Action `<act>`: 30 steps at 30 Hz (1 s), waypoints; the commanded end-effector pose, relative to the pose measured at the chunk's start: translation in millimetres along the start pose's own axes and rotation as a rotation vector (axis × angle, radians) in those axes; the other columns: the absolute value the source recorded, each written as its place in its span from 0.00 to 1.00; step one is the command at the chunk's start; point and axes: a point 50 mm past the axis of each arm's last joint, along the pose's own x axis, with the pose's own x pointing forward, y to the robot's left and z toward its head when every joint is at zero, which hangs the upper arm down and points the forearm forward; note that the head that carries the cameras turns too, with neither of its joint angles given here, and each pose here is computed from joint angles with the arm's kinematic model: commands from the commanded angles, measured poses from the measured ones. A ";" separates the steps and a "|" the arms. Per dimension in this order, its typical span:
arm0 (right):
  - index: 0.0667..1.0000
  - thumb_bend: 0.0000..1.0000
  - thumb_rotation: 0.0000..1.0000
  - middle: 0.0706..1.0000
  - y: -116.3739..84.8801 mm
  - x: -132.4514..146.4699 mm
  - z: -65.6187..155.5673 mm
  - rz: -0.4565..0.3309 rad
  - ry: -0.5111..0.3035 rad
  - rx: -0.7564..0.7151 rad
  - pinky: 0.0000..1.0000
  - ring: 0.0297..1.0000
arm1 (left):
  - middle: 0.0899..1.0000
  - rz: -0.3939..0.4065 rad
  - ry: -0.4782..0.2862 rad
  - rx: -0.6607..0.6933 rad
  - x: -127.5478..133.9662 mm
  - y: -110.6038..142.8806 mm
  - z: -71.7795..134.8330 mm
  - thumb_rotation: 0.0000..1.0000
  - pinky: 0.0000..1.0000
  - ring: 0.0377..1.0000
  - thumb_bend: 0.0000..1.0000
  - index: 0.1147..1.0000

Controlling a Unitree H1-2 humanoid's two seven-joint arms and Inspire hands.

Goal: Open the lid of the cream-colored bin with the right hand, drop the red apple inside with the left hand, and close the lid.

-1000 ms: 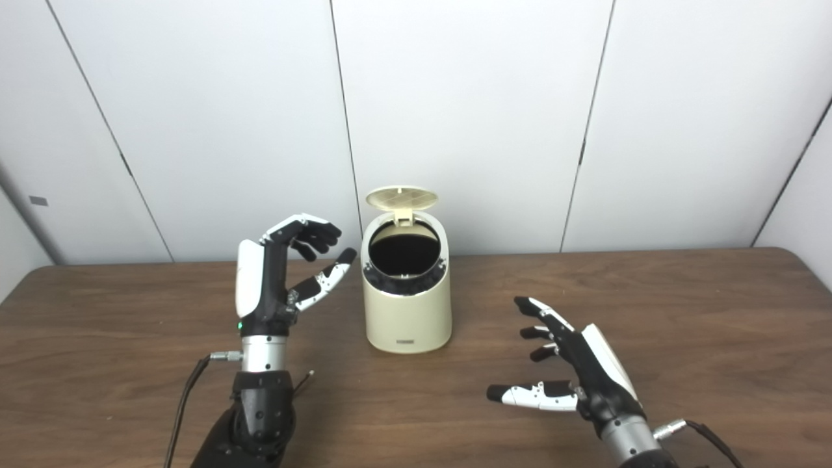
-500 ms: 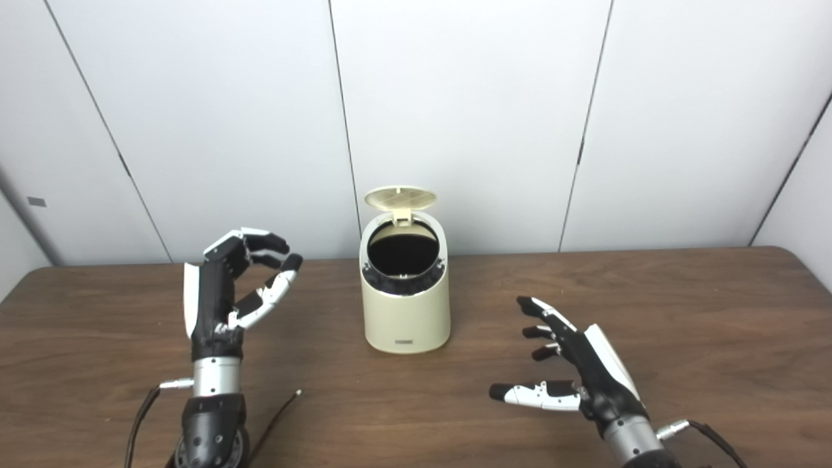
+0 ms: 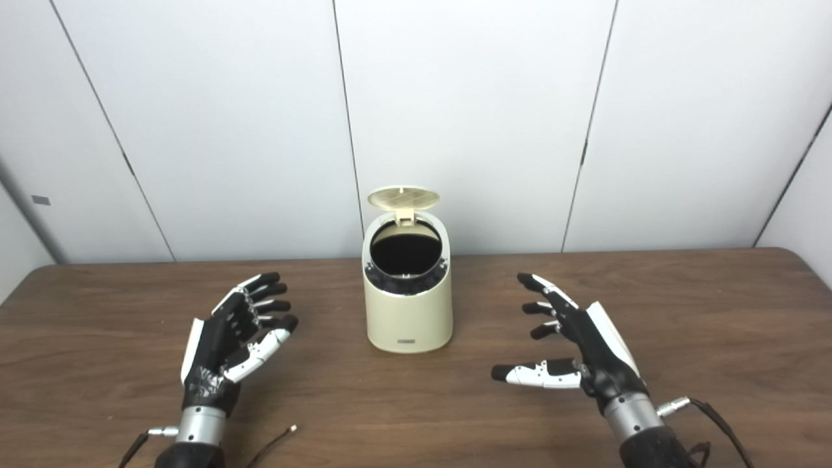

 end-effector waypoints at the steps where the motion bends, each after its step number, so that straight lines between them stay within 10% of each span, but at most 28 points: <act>1: 0.86 0.71 0.20 0.88 -11.3 8.8 13.3 -0.034 -0.098 -0.014 0.60 0.77 | 0.69 0.008 -0.035 0.016 7.0 5.1 7.3 0.16 0.55 0.63 0.63 0.72; 12: 0.87 0.74 0.50 0.88 -19.0 50.6 47.2 -0.042 -0.217 -0.045 0.70 0.82 | 0.65 -0.015 0.063 0.037 -14.0 -5.9 -22.9 0.04 0.51 0.60 0.60 0.68; 30: 0.88 0.75 0.51 0.91 -36.6 139.7 146.1 0.026 -0.308 -0.326 0.72 0.87 | 0.66 -0.041 0.089 0.030 -18.4 -15.3 -35.4 0.00 0.57 0.64 0.56 0.70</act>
